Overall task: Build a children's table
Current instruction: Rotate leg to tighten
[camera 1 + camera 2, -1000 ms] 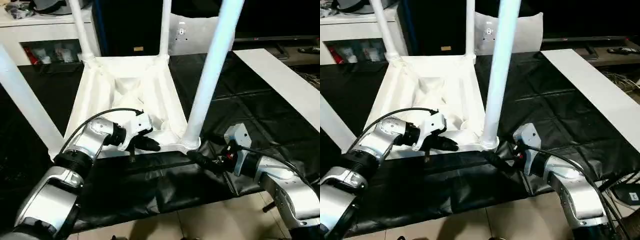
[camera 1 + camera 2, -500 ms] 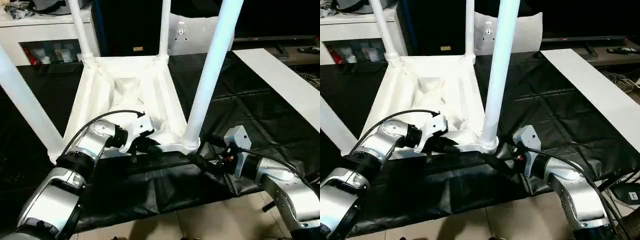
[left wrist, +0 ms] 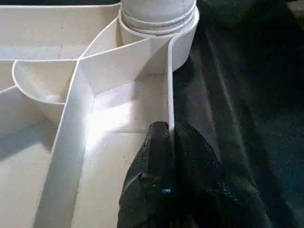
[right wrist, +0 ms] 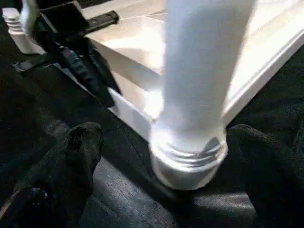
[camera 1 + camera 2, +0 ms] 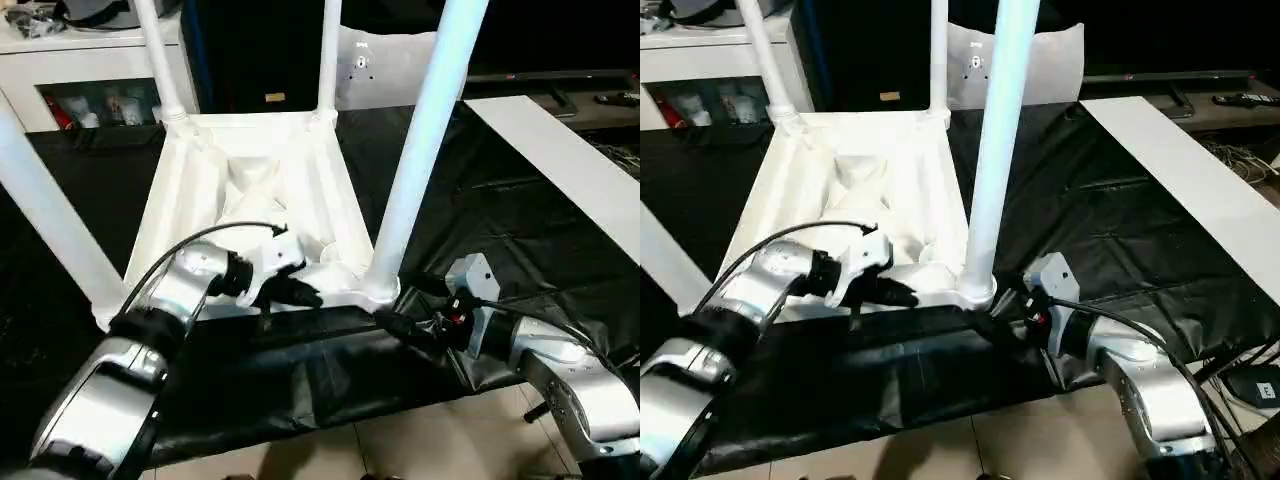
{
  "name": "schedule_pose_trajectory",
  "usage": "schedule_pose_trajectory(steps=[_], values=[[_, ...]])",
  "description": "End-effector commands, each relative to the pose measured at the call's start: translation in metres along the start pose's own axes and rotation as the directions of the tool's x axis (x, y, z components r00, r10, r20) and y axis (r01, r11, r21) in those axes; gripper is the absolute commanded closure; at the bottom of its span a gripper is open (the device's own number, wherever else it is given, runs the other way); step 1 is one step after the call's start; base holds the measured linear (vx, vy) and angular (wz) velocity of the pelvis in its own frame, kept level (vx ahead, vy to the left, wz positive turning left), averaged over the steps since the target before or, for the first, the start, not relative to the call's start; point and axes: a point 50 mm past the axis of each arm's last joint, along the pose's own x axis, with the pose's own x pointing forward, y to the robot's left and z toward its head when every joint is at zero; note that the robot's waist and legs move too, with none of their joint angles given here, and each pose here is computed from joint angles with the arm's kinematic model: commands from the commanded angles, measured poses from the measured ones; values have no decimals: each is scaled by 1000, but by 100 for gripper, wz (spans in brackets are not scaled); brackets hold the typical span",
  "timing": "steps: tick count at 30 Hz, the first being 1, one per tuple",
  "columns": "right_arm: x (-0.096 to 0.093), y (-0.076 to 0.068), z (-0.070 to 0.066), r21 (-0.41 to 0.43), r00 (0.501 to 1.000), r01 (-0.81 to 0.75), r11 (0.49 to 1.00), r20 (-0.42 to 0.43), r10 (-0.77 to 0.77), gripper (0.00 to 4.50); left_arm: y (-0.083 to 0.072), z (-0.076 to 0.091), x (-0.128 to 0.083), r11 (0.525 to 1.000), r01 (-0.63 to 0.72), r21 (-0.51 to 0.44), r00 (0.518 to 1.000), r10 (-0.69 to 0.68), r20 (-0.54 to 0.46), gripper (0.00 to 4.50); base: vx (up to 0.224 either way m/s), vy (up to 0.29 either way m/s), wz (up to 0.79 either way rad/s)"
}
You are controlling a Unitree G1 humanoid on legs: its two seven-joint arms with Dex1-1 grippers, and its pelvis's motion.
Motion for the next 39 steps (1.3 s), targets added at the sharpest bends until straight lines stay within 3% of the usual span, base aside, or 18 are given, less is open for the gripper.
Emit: schedule_pose_trajectory(steps=[1,4,7,8,15,31,36,39], values=[[-2,-5,9,-44,1000,-20,999,14,21,0,-11,-2,4,993,111,40,994,-110,-31,443,0,0,0],[-2,-3,10,-81,993,-115,990,-21,114,0,-17,1,1,982,173,82,985,-171,-36,443,0,0,0],[0,-2,11,-66,981,-194,979,-19,194,0,-20,3,1,973,199,113,980,-196,-42,448,0,0,0],[2,-3,11,-53,973,-229,972,-14,229,29,-23,4,1,968,216,126,976,-212,-48,450,0,0,0],[8,-3,12,-23,902,-429,903,-69,427,77,-28,11,0,952,256,167,966,-247,-74,450,0,0,0],[8,-7,20,13,858,-503,864,-108,502,226,-26,9,-4,963,233,135,971,-225,-76,450,0,0,0],[10,-5,18,20,856,-506,862,-108,506,239,-26,8,-5,972,210,105,977,-207,-45,450,0,0,0],[19,2,18,47,878,-470,881,-76,473,243,-21,6,-3,994,106,30,994,-105,-23,450,0,0,0]])
